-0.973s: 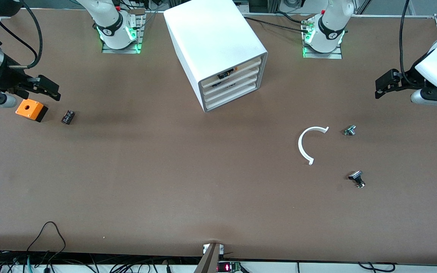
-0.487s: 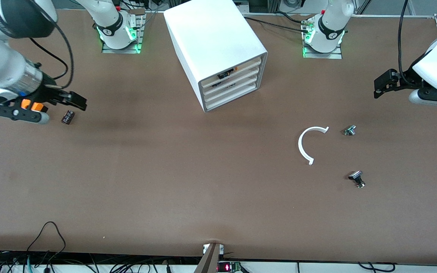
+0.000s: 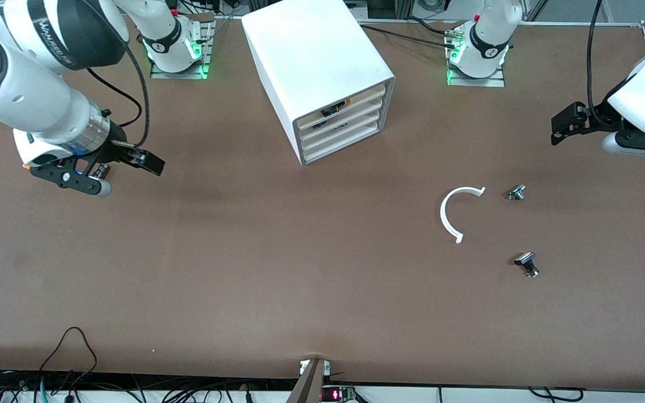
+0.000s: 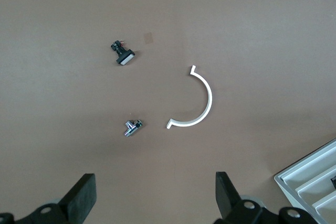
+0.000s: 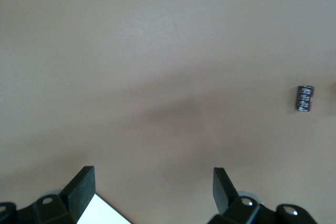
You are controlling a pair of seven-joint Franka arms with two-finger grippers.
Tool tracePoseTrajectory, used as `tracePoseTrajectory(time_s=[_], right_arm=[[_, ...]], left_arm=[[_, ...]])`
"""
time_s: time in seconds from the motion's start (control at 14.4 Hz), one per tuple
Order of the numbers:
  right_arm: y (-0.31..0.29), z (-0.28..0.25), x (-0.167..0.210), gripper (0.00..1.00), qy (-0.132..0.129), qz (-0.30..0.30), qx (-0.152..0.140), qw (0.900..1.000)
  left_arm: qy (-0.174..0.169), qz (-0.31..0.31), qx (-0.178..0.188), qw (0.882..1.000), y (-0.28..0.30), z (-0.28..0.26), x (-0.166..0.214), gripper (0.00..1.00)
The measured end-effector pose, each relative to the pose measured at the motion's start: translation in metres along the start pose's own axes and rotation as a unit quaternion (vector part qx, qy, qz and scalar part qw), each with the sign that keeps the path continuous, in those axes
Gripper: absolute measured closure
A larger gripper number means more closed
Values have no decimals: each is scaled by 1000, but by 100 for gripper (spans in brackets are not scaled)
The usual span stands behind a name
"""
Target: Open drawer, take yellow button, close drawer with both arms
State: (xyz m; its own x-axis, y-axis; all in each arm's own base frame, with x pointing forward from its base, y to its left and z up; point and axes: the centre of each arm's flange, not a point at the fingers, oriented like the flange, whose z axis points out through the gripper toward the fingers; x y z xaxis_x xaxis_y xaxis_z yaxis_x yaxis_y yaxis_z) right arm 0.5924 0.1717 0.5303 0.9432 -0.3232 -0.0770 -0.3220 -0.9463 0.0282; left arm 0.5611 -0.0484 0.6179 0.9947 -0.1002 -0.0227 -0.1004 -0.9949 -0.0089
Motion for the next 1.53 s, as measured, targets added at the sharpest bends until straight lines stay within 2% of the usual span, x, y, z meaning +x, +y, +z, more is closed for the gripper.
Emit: tracePoseTrajectory(time_s=[0.14, 0.35, 0.49, 0.63, 0.76, 0.83, 0.97, 1.25, 1.39, 1.53], right_arm=[[-13, 2, -4, 0, -2, 2, 2, 1000], [-36, 10, -17, 0, -19, -3, 14, 1000], [-51, 16, -27, 0, -25, 1, 13, 1000], [-66, 21, -35, 0, -26, 8, 13, 1000], [-77, 27, -42, 0, -27, 13, 10, 999], [-83, 29, -45, 0, -27, 16, 10, 999], [-95, 35, -53, 0, -30, 26, 7, 999], [-120, 41, -67, 0, -18, 38, 18, 999], [-136, 45, -73, 0, -13, 51, 25, 998], [-155, 47, -78, 0, -13, 62, 29, 998]], left_arm=[[-2, 0, 0, 1000, 0, 1, 0, 0], [-8, 1, 0, 1000, 1, 4, -1, 1], [-30, 6, -3, 1000, 6, 9, -5, 0], [-59, 25, -35, 997, 28, 23, -5, 0], [-85, 43, -96, 991, 60, 45, -1, 0], [-101, 52, -140, 984, 74, 59, 0, 0], [-129, 76, -234, 961, 94, 91, 3, 0], [-132, 115, -392, 903, 121, 159, -3, 0], [-126, 133, -449, 874, 146, 199, -16, 1], [-123, 143, -490, 851, 178, 237, -34, 1]])
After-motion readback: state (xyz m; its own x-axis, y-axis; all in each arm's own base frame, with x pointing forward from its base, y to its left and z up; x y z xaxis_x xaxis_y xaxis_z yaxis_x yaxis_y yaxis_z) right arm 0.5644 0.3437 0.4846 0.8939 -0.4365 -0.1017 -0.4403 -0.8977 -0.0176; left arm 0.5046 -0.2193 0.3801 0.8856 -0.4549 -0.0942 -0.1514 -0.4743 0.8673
